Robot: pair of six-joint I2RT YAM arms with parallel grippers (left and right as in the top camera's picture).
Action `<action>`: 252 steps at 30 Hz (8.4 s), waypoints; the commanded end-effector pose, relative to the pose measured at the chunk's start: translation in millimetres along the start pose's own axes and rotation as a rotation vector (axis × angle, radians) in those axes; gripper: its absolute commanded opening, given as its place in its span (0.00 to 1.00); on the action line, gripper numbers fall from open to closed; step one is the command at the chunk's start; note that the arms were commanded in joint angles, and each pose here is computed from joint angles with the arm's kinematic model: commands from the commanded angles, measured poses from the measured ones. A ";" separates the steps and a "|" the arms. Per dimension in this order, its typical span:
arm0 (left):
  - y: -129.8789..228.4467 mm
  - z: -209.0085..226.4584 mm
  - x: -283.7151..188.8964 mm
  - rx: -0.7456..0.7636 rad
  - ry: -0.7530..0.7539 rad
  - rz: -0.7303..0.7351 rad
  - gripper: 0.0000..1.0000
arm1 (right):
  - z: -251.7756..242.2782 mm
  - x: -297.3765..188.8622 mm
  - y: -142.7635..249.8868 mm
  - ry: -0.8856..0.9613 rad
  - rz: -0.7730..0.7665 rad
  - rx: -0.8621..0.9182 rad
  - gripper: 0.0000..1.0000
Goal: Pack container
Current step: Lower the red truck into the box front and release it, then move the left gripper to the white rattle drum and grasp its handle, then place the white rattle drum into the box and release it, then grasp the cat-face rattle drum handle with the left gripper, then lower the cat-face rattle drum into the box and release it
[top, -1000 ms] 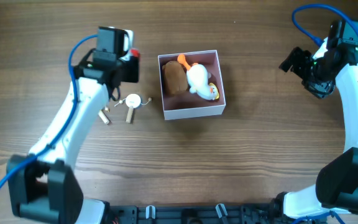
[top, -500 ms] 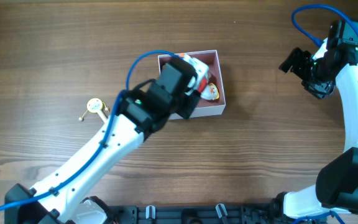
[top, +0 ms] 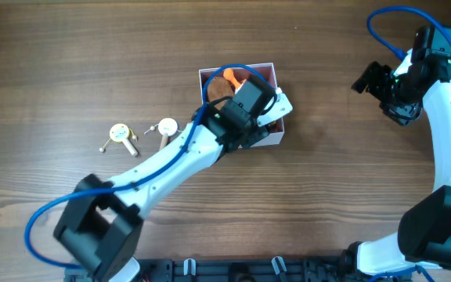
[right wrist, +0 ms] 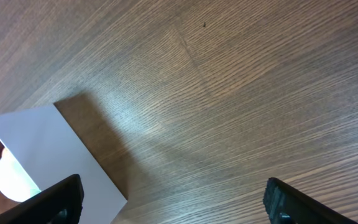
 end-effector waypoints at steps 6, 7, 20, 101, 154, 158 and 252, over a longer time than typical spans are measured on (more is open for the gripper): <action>-4.0 2.1 4.2 0.082 -0.013 -0.028 0.31 | 1.4 2.5 0.7 -0.006 0.011 -0.010 0.91; -2.9 1.9 4.2 0.083 -0.012 -0.020 0.39 | 1.4 2.5 0.6 -0.006 0.010 -0.010 0.91; -33.4 19.1 -51.5 -0.244 -0.039 -0.185 1.00 | 1.3 2.6 1.0 -0.005 0.013 -0.011 0.91; 21.0 67.1 -0.1 -0.904 -0.047 0.354 0.15 | 0.8 2.5 0.9 0.003 0.011 -0.012 0.93; 240.3 169.7 -10.6 -1.834 -0.428 0.520 0.46 | 0.8 2.6 0.9 0.002 0.012 -0.035 0.92; 241.4 171.2 -10.1 -1.825 -0.451 0.512 0.42 | 0.8 2.6 0.9 0.002 0.012 -0.034 0.92; 120.8 162.0 -313.3 -1.465 -0.734 -0.372 1.00 | 59.5 -258.1 117.5 -0.299 -0.968 -0.757 1.00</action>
Point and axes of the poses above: each gripper's point midway between its finger pads, its own x axis out along the fingers, its own z axis along the line the jaws close on, y = z × x, the point moved 10 cm from there along -x, back along the fingers, and after that the axes turned 15 degrees about -x, right-handed, at the moved point
